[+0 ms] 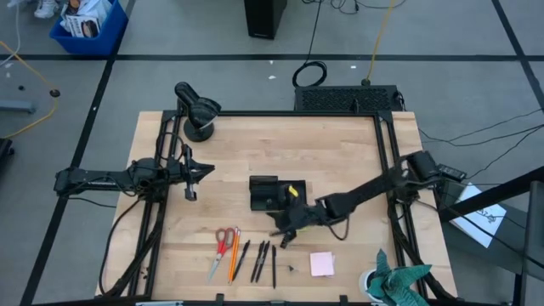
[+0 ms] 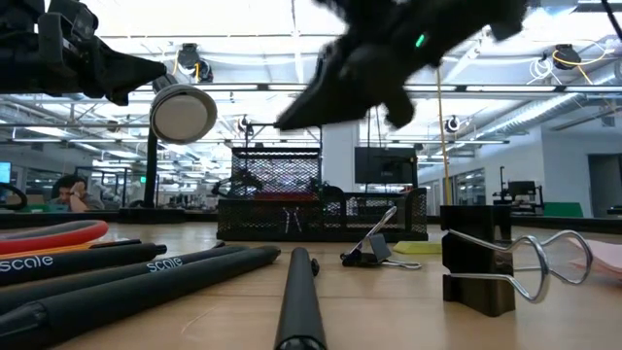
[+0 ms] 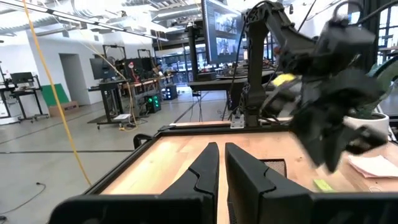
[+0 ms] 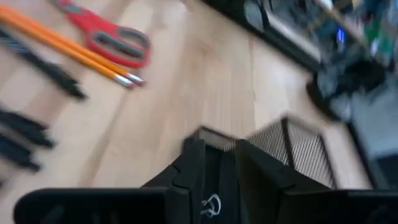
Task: Pick and place office supplies into organizer
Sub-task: Put the binder clip into the black desk organizer
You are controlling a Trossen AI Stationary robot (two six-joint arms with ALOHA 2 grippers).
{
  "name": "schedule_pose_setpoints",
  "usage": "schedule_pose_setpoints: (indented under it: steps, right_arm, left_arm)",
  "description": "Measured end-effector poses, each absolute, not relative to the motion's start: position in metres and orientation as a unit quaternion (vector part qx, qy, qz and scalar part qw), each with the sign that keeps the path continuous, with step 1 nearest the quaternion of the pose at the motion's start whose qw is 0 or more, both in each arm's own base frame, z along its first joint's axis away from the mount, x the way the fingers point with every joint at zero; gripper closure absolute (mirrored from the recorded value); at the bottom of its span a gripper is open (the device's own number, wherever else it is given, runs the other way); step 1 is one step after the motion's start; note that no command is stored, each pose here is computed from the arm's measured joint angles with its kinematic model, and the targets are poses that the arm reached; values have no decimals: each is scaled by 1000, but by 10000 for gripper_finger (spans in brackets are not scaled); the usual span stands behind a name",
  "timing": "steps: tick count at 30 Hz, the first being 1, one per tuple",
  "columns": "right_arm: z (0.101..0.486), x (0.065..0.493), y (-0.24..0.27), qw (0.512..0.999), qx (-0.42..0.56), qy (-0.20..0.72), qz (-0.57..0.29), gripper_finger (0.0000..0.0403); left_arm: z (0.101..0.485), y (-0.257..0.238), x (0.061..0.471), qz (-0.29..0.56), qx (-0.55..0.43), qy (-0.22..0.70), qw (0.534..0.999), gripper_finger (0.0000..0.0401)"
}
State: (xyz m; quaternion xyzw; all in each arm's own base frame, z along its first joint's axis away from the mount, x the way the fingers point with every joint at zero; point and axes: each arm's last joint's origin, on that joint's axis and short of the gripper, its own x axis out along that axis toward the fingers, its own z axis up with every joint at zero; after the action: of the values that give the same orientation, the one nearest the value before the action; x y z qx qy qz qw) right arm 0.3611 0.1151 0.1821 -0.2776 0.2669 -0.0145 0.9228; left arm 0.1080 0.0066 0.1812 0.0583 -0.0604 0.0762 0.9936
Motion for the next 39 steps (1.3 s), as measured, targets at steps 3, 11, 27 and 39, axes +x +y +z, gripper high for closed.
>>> schedule_pose_setpoints:
  steps: [3, 11, 27, 39]
  right_arm:
    - [190, 349, 134, 908, -323, 265, 24, 303]
    - [173, 329, 168, 878, -361, 303, 85, 262]
    - [155, 313, 177, 874, -313, 332, 165, 227]
    - [139, 304, 171, 900, -291, 284, 158, 235]
  left_arm:
    - [180, 7, 108, 76, 59, -55, 994, 366]
    - [179, 7, 108, 76, 61, -50, 994, 366]
    - [179, 7, 108, 76, 59, -50, 994, 366]
    - [179, 7, 108, 76, 59, -51, 994, 366]
